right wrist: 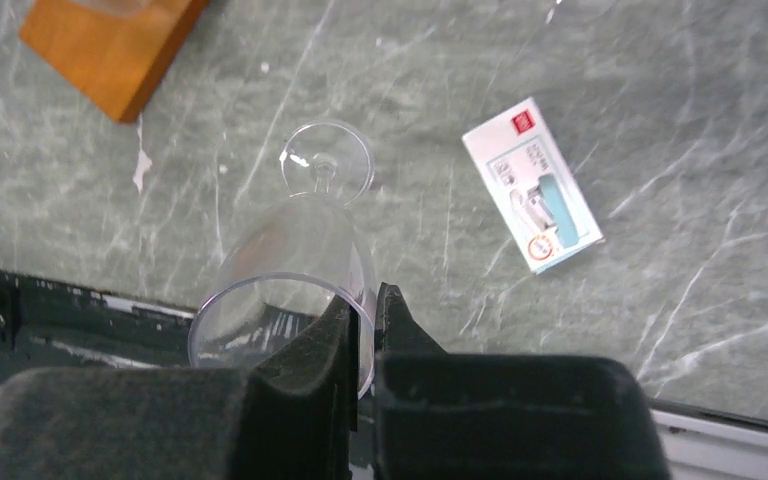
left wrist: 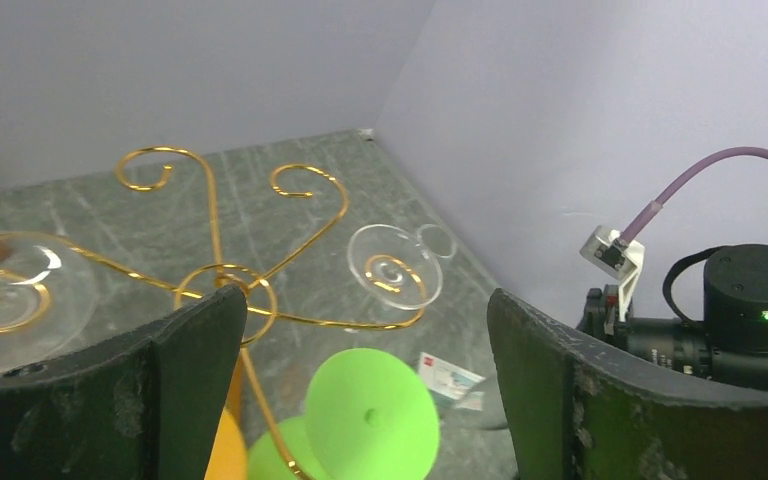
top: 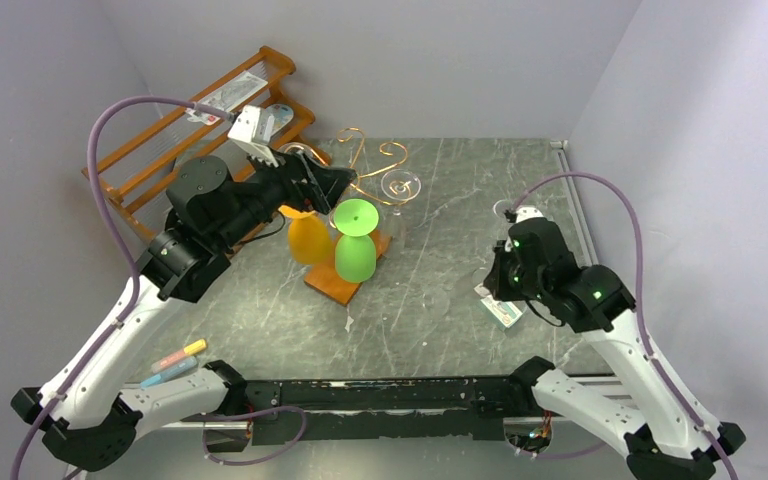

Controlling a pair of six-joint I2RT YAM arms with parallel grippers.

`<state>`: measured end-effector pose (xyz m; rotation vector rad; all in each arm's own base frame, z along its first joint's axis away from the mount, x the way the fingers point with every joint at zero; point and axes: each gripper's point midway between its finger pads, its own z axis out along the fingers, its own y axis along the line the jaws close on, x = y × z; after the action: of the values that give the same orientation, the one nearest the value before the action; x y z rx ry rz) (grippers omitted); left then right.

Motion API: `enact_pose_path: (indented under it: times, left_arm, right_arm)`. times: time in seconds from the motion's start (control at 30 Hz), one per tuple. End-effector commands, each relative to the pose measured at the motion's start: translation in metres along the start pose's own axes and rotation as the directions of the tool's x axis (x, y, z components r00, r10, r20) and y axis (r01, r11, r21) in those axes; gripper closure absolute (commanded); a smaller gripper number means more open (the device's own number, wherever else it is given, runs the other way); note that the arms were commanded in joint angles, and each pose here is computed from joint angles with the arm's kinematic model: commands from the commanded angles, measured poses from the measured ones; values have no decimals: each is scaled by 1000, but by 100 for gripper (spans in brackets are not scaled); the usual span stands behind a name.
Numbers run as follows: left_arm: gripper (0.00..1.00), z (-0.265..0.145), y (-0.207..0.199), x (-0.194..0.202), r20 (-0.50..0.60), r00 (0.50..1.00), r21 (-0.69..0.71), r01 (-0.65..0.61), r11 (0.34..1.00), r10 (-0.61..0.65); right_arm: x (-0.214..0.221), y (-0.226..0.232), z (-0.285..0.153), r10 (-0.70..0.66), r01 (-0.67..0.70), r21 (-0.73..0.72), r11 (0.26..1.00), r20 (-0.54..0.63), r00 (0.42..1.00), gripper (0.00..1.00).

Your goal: Place the wine glass upside down on the wine glass rack

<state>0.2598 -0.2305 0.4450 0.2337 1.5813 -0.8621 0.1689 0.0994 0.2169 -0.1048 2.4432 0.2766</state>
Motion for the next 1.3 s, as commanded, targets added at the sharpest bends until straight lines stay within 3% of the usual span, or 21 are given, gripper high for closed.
enact_pose_path:
  times: [0.0,0.2,0.37,0.5,0.77,0.93,1.17,1.27]
  left_arm:
    - [6,5,-31,-14,7,992,129,127,984,-129]
    - [3,26,-53,-9,-69,964,218,265,939,-256]
    - [3,38,-72,-11,-98,929,301,371,879,-358]
    - [3,46,-88,-18,-99,891,345,449,824,-444]
    - [4,71,-108,-19,-100,818,359,561,746,-567]
    - [4,91,-118,-21,-95,770,374,615,694,-631]
    - [13,113,-119,-25,-77,684,388,691,610,-726]
    - [15,117,-127,-31,-78,667,432,692,578,-741]
  right_arm:
    - [-48,-9,-26,39,-47,30,998,248,968,100]
    - [-105,-20,-64,96,-125,14,992,564,820,100]
    - [-148,-4,-113,207,-104,-181,978,780,591,100]
    - [-166,1,-149,266,-67,-264,962,858,440,100]
    - [-176,6,-191,388,-10,-399,917,887,251,100]
    - [-181,13,-201,430,31,-445,895,879,208,100]
    - [-176,36,-204,490,142,-524,840,844,217,100]
    - [-175,44,-195,499,155,-543,826,830,250,100]
